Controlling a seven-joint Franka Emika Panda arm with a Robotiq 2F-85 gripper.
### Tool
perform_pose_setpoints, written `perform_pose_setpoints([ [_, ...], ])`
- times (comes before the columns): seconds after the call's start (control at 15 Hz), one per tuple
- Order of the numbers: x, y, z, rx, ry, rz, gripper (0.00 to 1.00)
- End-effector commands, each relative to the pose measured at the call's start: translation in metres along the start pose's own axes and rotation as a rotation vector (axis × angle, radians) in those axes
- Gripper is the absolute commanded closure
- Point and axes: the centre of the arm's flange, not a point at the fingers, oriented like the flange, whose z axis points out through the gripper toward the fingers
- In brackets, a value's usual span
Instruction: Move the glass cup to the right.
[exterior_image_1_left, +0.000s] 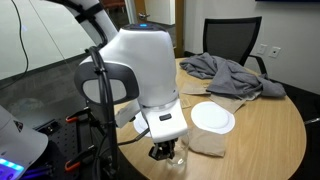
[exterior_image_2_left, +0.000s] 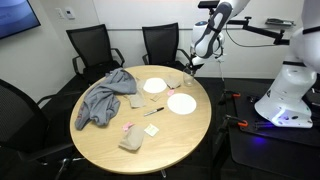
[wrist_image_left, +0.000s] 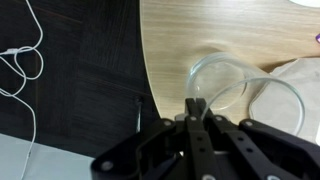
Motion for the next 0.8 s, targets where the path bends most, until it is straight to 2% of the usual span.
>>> perform_pose_setpoints([
  [0.0,-0.005,0.006,0.005,0.035,-0.008,0.036,0.99],
  [0.73,-0.013,-0.004,0.035,0.045,-0.019,0.084,0.99],
])
